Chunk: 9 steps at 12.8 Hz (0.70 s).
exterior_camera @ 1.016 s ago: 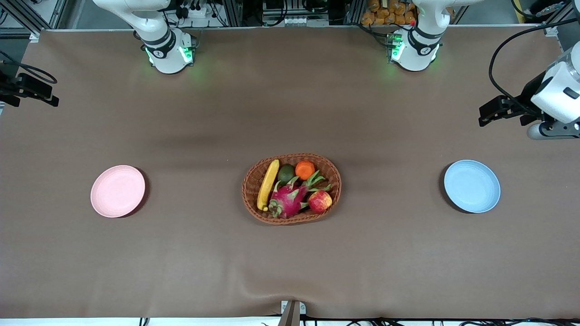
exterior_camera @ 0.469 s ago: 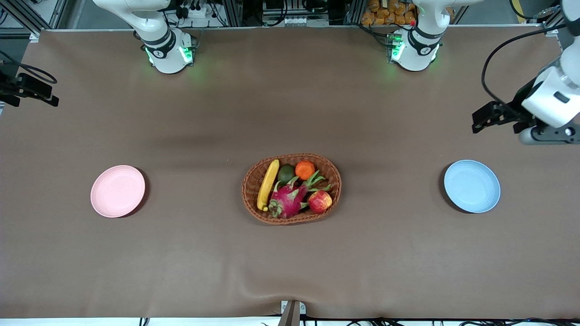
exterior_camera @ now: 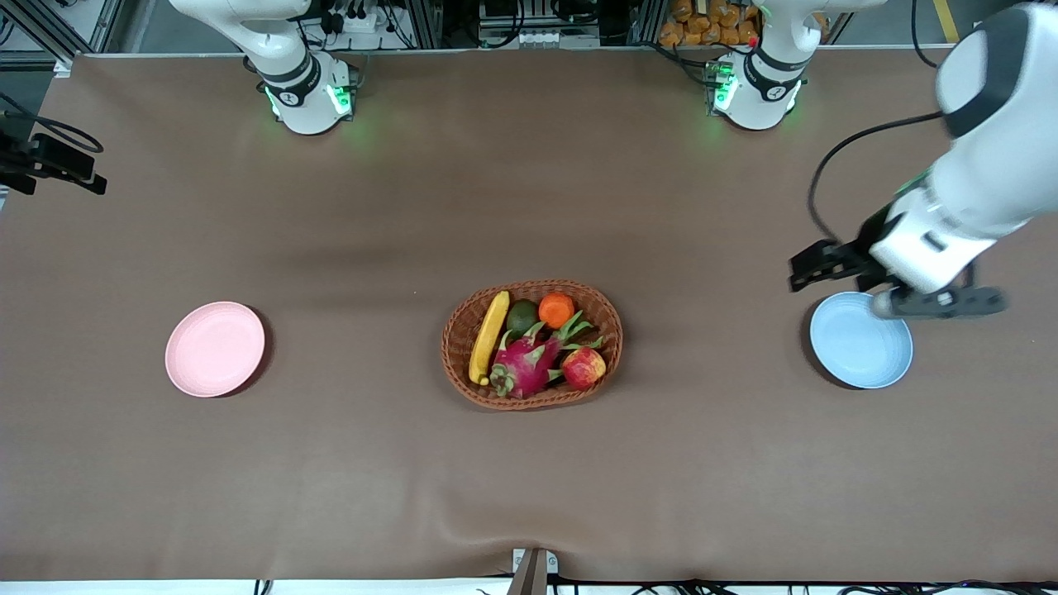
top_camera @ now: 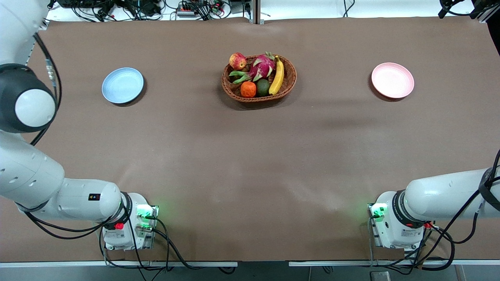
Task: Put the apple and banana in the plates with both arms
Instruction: 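Reach the left gripper over the red apple in the basket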
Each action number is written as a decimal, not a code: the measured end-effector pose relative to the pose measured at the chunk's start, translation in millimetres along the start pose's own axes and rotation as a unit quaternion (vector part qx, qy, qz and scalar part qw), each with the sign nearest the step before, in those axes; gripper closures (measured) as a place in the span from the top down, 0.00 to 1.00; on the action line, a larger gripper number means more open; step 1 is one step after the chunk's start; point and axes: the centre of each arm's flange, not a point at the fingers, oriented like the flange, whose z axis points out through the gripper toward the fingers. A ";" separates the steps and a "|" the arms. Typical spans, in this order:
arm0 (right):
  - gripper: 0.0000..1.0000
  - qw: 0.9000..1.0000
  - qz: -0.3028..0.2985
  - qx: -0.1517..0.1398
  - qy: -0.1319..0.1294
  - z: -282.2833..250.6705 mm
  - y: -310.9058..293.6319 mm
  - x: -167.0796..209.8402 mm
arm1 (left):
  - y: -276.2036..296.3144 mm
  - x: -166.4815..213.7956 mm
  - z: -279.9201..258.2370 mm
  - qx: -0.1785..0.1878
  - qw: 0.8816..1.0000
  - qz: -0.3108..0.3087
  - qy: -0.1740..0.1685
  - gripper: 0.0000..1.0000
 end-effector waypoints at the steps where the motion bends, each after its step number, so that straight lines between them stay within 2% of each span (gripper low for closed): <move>1: 1.00 1.000 0.000 0.000 0.000 0.1 0.1 0.0 | 17.0 3.3 14.4 -0.004 1.000 0.011 0.003 1.00; 4: 1.00 1.000 0.000 0.000 -0.001 0.4 0.1 0.2 | 59.9 8.5 48.4 -0.015 0.999 0.037 0.014 1.00; 9: 1.00 1.000 0.000 0.000 -0.002 1.1 0.1 0.6 | 88.4 15.6 77.5 -0.029 0.997 0.055 0.035 1.00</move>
